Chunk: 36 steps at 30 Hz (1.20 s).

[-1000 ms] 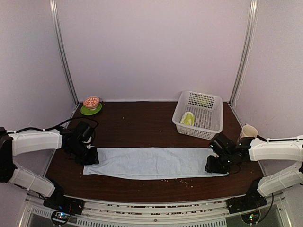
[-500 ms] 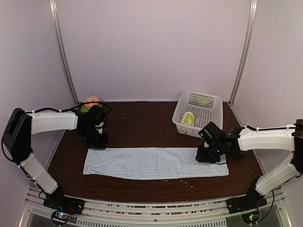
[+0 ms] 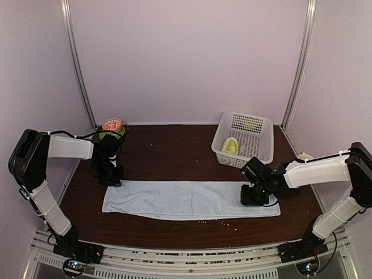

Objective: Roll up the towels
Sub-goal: Smooth out the towel at the center of the board, then pick up the towel from the center of the board.

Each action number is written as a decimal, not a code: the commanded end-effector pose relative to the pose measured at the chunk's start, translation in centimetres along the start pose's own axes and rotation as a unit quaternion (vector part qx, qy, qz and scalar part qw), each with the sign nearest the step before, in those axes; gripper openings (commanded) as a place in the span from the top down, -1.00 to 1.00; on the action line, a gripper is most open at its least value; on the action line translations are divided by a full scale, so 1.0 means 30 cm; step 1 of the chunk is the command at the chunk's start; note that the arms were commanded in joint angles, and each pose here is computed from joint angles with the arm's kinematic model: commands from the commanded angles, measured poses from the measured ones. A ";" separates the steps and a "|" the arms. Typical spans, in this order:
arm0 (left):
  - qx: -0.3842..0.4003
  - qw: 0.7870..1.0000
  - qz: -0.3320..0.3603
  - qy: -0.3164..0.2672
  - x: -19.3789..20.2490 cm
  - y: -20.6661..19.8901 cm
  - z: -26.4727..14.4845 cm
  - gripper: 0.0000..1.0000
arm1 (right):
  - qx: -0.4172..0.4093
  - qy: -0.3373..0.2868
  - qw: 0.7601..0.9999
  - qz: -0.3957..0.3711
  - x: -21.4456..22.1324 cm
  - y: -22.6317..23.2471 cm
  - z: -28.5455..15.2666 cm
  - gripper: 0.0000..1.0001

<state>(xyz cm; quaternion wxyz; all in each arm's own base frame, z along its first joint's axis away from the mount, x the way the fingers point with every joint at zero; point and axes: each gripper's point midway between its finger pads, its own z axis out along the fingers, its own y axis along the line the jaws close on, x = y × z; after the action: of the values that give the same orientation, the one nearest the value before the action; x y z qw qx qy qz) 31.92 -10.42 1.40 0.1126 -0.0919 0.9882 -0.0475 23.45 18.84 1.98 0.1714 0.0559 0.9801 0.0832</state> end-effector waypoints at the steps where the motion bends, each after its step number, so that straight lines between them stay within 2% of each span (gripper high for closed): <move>1: -0.027 0.999 -0.038 0.007 -0.014 0.097 0.070 1.00 | 0.029 0.006 1.000 0.009 0.041 -0.063 0.034 0.33; 4: -0.037 0.998 -0.058 0.008 -0.018 0.142 0.074 1.00 | 0.036 0.011 0.999 0.017 0.070 -0.099 0.046 0.33; 14: -0.030 0.996 -0.077 0.023 0.024 0.159 0.081 1.00 | 0.024 0.019 0.999 0.030 0.111 -0.110 0.044 0.33; 18: -0.022 0.997 -0.070 0.016 0.034 0.155 0.036 1.00 | 0.010 0.012 0.999 0.031 0.092 -0.088 0.015 0.24; 19: -0.011 0.998 -0.065 0.016 0.039 0.143 0.021 0.96 | 0.002 0.008 1.000 0.028 0.079 -0.073 -0.001 0.18; 23: 0.026 0.999 -0.021 0.001 0.055 0.068 -0.078 0.53 | -0.013 -0.027 0.999 0.020 -0.012 -0.019 -0.096 -0.03; 27: 0.051 0.998 0.035 -0.016 0.100 -0.034 -0.179 0.26 | -0.001 -0.071 0.997 0.019 -0.110 -0.021 -0.188 -0.08; 32: 0.078 0.992 0.088 -0.035 0.169 -0.170 -0.250 0.22 | 0.054 -0.108 0.990 0.070 -0.161 -0.194 -0.205 -0.05; 36: 0.086 0.989 0.111 -0.036 0.195 -0.226 -0.233 0.25 | 0.075 -0.105 0.985 0.111 -0.154 -0.299 -0.179 -0.05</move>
<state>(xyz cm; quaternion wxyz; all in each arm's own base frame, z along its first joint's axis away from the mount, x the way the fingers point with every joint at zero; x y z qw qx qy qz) 25.72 -16.76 7.71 0.1555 0.0236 0.9803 -0.1191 26.38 12.52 8.91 0.2748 0.1587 0.9450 0.0799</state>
